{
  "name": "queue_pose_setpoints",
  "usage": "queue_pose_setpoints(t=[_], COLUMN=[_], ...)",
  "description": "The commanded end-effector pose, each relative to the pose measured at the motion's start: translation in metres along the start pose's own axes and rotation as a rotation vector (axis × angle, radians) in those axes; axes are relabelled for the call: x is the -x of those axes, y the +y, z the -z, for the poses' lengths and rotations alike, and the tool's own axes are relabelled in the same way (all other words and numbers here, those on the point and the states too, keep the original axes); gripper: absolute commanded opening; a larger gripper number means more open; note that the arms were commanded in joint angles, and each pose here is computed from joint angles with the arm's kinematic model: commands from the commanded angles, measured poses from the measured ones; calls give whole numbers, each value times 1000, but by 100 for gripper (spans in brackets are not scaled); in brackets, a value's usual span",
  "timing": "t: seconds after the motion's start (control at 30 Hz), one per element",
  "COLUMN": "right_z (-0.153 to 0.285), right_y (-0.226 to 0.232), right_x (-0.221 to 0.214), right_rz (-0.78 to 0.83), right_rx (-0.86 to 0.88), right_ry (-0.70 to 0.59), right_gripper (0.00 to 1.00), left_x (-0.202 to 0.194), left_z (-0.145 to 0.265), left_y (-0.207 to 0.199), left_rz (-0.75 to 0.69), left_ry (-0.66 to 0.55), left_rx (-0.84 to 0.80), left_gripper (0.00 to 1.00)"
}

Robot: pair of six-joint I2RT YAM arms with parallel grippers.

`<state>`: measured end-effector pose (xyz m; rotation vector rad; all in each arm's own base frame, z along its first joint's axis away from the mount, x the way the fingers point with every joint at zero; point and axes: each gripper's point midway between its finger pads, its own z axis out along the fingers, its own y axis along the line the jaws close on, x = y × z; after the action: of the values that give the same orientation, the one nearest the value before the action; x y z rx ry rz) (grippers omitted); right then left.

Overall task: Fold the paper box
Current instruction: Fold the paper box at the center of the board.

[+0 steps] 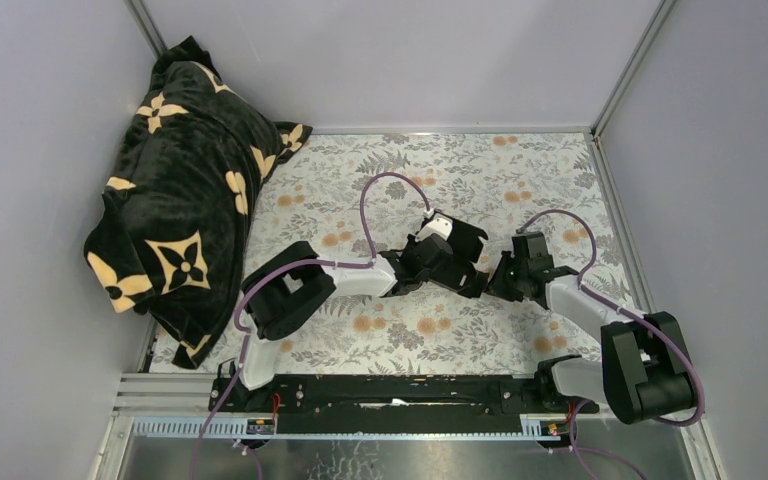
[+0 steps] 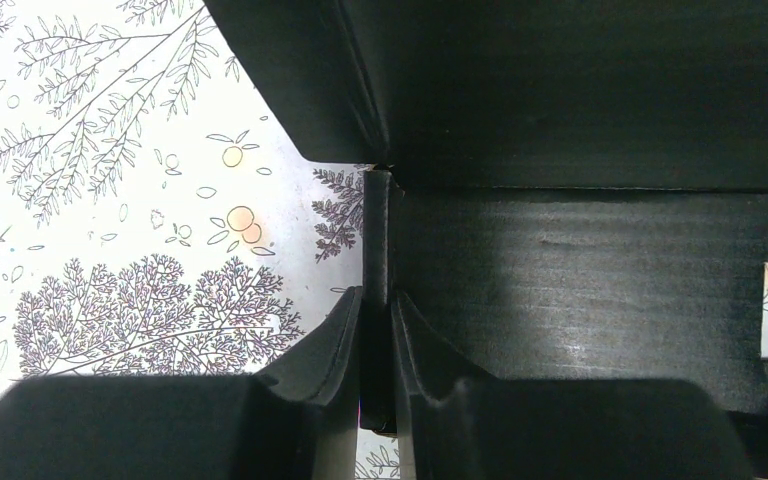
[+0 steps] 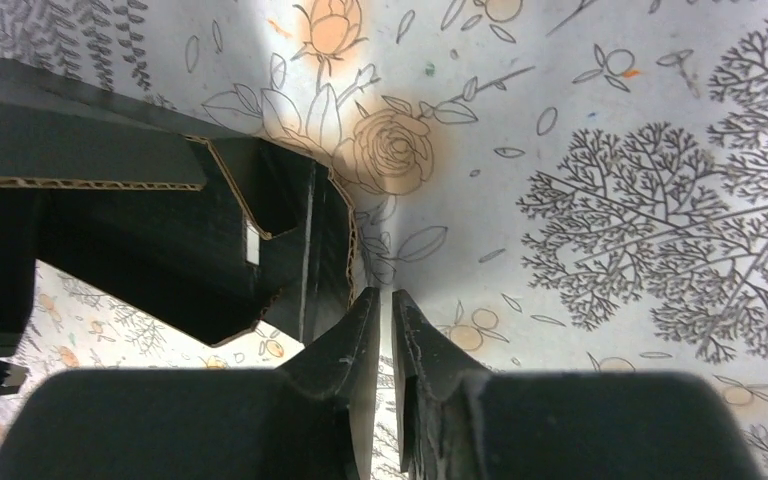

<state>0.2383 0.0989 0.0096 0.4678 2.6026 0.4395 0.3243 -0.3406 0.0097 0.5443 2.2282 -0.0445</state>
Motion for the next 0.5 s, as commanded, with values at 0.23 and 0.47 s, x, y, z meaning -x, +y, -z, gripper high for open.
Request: queue_pose_setpoints(t=[0.23,0.47], right_z=[-10,-4], right_y=[12,23], right_x=[3,16], right_rz=[-58,-45], right_rx=[62,109], right_ry=[-6,-56], right_gripper=[16,17], left_x=[-105,-106], left_z=[-7,-9], left_y=[-1,0], left_rz=[-106,-129], left_ry=[298,304], left_rx=[-47,-45], left_gripper=[20,20])
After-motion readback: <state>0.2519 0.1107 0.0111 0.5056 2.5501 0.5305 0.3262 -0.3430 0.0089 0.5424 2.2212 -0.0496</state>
